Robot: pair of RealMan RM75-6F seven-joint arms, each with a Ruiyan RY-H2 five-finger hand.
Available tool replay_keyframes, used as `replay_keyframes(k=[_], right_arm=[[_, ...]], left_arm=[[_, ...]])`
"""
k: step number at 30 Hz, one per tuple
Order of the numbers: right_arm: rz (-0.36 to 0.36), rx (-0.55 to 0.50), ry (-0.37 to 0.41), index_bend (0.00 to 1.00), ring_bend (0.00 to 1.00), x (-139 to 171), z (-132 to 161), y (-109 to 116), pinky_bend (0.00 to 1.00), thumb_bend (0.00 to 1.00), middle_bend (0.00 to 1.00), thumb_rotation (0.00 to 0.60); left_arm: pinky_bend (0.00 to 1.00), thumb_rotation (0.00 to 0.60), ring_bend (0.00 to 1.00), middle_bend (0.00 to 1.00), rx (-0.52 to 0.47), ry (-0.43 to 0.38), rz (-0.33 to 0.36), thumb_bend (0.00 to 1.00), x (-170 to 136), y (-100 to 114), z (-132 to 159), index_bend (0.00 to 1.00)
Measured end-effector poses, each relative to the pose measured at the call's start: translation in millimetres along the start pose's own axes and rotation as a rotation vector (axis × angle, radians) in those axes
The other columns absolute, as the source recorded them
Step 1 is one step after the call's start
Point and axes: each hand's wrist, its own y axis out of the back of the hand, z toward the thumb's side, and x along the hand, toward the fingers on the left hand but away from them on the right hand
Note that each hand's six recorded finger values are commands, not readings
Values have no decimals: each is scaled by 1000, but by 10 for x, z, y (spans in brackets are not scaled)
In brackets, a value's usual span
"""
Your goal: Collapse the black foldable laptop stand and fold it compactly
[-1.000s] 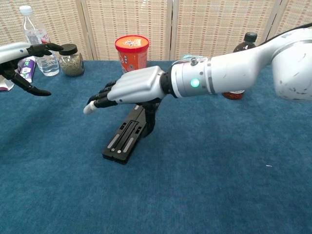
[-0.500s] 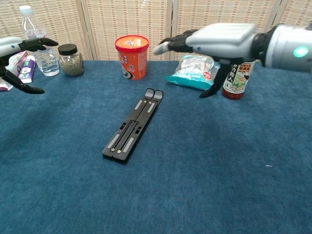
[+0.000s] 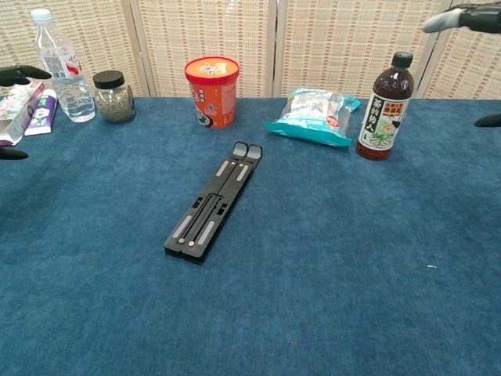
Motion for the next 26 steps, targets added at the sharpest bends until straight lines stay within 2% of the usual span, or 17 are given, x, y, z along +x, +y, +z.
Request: replay_keyframes(k=[8, 16, 26], right_arm=[[-17, 2, -162, 0, 0, 664, -377, -31, 0, 85, 7, 600], [6, 3, -309, 0, 0, 1327, -597, -185, 0, 85, 23, 600], [8, -46, -396, 0, 0, 1743, -651, -279, 0, 86, 25, 600]], left_arm=[[6, 600, 0, 0, 29, 65, 73, 116, -336, 183, -195, 0], [6, 600, 0, 0, 85, 135, 90, 116, -863, 278, -358, 0], [7, 600, 0, 0, 94, 185, 112, 116, -1539, 334, -287, 0]])
